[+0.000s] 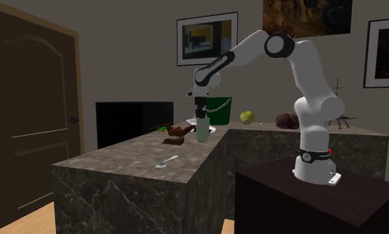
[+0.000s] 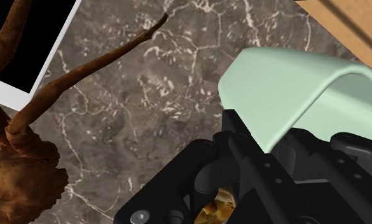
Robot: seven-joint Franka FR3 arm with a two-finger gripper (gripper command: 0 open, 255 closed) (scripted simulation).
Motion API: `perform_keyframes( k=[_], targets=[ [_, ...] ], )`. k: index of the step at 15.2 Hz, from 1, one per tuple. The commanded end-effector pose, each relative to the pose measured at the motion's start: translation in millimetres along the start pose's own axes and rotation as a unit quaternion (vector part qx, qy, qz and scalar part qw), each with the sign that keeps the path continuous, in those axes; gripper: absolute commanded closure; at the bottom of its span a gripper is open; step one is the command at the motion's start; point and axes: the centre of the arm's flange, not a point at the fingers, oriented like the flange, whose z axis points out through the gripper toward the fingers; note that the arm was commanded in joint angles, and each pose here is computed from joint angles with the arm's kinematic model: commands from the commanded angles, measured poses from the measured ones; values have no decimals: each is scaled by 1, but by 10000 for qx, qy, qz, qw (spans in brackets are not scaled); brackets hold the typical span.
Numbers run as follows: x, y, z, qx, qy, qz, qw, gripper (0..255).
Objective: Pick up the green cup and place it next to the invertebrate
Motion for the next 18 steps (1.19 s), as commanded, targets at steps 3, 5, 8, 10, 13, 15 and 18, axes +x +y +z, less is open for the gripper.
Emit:
perform_keyframes(
  k=[3, 5, 8, 10, 13, 15, 18],
  targets=[
    [0, 0, 0, -1, 1, 0, 10000, 0],
    [0, 0, 0, -1, 1, 0, 10000, 0],
    [0, 0, -27, -1, 1, 0, 10000, 0],
    [0, 0, -50, -1, 1, 0, 10000, 0],
    [0, 0, -50, -1, 1, 0, 10000, 0],
    [0, 0, -50, -1, 1, 0, 10000, 0],
    [0, 0, -50, -1, 2, 0, 10000, 0]
  ],
)
